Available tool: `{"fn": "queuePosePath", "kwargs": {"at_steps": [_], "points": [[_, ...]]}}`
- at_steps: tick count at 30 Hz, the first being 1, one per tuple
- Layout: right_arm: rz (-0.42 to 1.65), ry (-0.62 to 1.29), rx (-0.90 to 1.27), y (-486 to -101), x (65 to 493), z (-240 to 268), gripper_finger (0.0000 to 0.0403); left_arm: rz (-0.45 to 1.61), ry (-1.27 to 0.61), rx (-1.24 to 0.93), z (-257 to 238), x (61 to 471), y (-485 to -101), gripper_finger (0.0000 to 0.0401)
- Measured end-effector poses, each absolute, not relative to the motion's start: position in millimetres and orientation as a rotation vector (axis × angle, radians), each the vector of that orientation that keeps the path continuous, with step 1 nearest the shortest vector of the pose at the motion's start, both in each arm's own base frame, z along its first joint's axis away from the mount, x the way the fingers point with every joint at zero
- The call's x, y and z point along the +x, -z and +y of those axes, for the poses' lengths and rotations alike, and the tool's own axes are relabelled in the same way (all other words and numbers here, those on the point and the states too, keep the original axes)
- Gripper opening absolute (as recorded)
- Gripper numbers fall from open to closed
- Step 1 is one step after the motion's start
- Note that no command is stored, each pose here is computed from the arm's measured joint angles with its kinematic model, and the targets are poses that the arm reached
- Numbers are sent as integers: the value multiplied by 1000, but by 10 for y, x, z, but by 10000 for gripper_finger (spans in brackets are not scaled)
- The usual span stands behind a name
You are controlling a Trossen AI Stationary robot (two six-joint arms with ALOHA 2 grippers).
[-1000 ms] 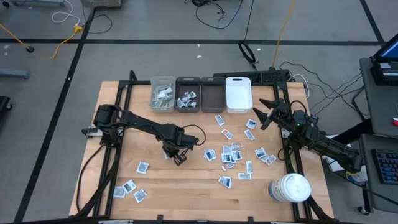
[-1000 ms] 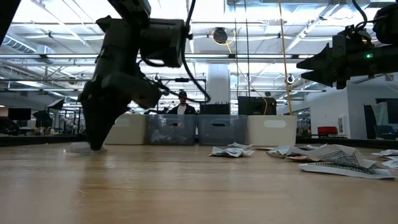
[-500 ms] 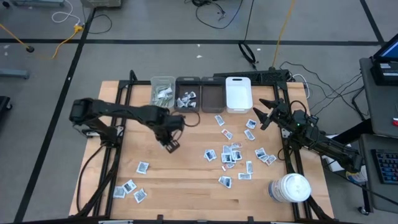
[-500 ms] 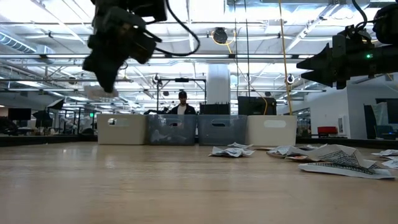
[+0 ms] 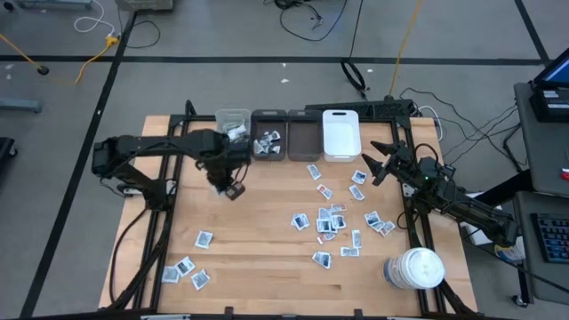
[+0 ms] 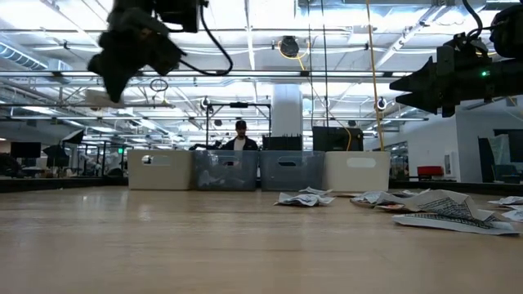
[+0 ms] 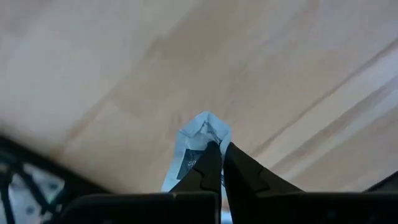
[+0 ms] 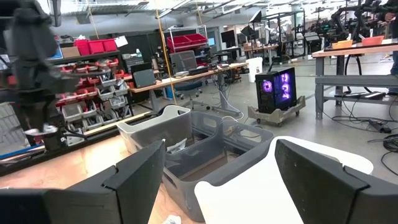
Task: Pick & Place First Aid Supplies
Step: Put the towelette pack into the left black bin
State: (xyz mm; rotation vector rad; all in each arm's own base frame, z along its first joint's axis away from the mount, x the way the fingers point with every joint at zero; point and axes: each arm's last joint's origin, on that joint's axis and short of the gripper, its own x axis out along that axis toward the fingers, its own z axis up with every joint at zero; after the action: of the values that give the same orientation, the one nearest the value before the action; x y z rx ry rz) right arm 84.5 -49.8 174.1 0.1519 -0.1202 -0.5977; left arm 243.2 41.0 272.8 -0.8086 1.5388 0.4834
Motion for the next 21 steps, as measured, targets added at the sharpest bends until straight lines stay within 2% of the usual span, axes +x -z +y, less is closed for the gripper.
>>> {"fn": "queuePosePath", "kwargs": {"at_steps": [9, 21], "points": [[-120, 598, 152, -1741, 845, -498, 297, 1496, -557, -894, 1110, 2783, -2787, 5], [-120, 598, 152, -1740, 845, -498, 297, 1458, -535, -867, 1987, 3331, -2772, 4]]}}
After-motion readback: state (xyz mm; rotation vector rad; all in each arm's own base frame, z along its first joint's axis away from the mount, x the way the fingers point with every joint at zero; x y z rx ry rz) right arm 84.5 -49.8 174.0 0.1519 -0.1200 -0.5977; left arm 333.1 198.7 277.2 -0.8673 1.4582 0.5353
